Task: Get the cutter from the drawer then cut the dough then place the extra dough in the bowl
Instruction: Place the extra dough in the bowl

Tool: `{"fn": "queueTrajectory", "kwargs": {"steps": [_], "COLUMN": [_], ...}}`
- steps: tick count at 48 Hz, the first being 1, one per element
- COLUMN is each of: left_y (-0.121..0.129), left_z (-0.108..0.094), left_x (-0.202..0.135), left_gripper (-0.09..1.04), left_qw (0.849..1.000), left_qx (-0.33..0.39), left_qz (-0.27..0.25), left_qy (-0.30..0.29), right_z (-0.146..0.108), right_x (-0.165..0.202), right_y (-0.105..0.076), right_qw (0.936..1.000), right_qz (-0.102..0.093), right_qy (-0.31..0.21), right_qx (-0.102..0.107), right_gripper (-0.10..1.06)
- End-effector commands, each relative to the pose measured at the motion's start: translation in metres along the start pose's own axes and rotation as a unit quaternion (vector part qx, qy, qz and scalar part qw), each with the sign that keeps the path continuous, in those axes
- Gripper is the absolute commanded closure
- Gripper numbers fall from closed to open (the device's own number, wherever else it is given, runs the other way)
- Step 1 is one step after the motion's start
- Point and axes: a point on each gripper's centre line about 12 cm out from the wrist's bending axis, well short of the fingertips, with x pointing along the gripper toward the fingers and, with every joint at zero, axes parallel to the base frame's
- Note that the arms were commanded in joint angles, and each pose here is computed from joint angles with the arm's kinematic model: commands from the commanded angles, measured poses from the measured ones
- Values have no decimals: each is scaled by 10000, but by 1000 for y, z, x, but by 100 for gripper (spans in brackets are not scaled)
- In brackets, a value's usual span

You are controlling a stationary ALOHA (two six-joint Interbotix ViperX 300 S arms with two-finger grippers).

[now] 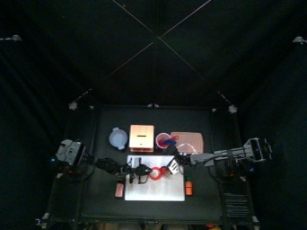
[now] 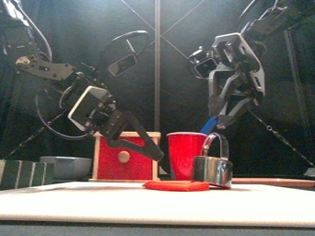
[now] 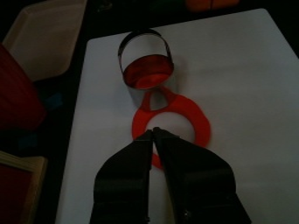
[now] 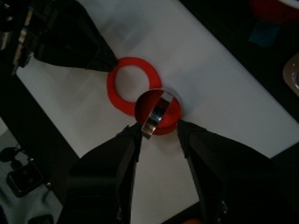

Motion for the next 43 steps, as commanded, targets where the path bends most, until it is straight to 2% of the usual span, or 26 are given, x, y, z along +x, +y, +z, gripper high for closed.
{"fn": "queueTrajectory", "kwargs": {"steps": [1,4,8,20,43], "left_y": [3,3,3,3,3], "left_z": [8,8,7,5,4], "left_x": [1,1,1,1,1], "left_gripper": [39,39,39,39,39], "left_qw": [9999,9999,9999,10000,10000], "left_qx": [-34,-34,-24,-40,-40], "left_qz": [42,45,37,39,45], "left_qy": [-111,-118,-98,-74,-57], "right_z": [9,9,7,6,3], "right_x": [-1,6,11,15,31], "right_y": [14,14,14,18,15], "right_qw": [9999,9997,9994,9997,9981], "right_qz": [-71,-193,-260,-122,-430], "right_qy": [64,169,244,231,444], "right_qx": [-62,-58,-42,22,-63], "right_gripper": [20,20,20,20,21]}}
